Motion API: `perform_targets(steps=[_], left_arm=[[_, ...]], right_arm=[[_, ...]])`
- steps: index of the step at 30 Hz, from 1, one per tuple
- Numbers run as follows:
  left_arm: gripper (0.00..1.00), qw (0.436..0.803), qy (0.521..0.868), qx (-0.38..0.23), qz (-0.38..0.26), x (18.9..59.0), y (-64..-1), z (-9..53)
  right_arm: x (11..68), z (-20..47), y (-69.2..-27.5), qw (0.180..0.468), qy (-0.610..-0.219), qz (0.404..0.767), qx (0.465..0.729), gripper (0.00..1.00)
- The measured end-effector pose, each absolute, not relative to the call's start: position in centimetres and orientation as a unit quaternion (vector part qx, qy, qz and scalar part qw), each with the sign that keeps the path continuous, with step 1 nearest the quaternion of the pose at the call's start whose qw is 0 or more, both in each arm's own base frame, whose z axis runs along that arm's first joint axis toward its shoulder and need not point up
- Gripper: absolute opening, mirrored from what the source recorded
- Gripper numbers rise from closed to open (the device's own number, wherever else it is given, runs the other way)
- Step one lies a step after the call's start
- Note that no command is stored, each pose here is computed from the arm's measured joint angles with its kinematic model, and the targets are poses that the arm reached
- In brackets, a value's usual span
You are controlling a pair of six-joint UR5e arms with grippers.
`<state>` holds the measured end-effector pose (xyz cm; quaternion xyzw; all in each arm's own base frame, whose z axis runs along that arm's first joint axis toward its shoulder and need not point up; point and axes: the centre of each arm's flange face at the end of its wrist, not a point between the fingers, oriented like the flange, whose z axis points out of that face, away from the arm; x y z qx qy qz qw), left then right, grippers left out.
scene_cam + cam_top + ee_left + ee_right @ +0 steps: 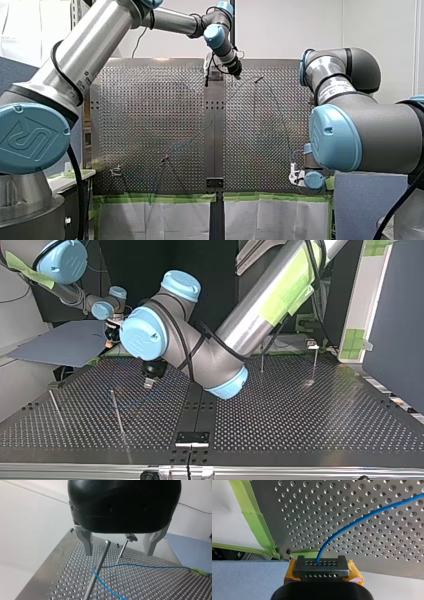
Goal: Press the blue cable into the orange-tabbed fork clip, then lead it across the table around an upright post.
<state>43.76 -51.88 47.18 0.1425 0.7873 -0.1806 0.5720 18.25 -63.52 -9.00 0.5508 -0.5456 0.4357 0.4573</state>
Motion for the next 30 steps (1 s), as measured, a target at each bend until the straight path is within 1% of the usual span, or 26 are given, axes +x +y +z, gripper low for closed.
perform_targets(steps=[5,10,18,30], left_arm=[[1.0,0.586,0.769,0.169,-0.19,44.0,-52.6,47.5],[1.0,0.6,0.756,0.17,-0.2,44.4,-52.9,47.8],[1.0,0.604,0.755,0.16,-0.201,44.6,-52.9,47.9],[1.0,0.609,0.758,0.145,-0.185,44.9,-52.4,47.9]], right_arm=[[18.3,-9.0,-63.5,0.457,-0.546,0.436,0.551,0.02],[18.3,-9.0,-63.5,0.457,-0.545,0.436,0.551,0.02],[18.4,-9.0,-63.5,0.457,-0.545,0.436,0.551,0.02],[18.4,-9.0,-63.5,0.457,-0.545,0.438,0.55,0.02]])
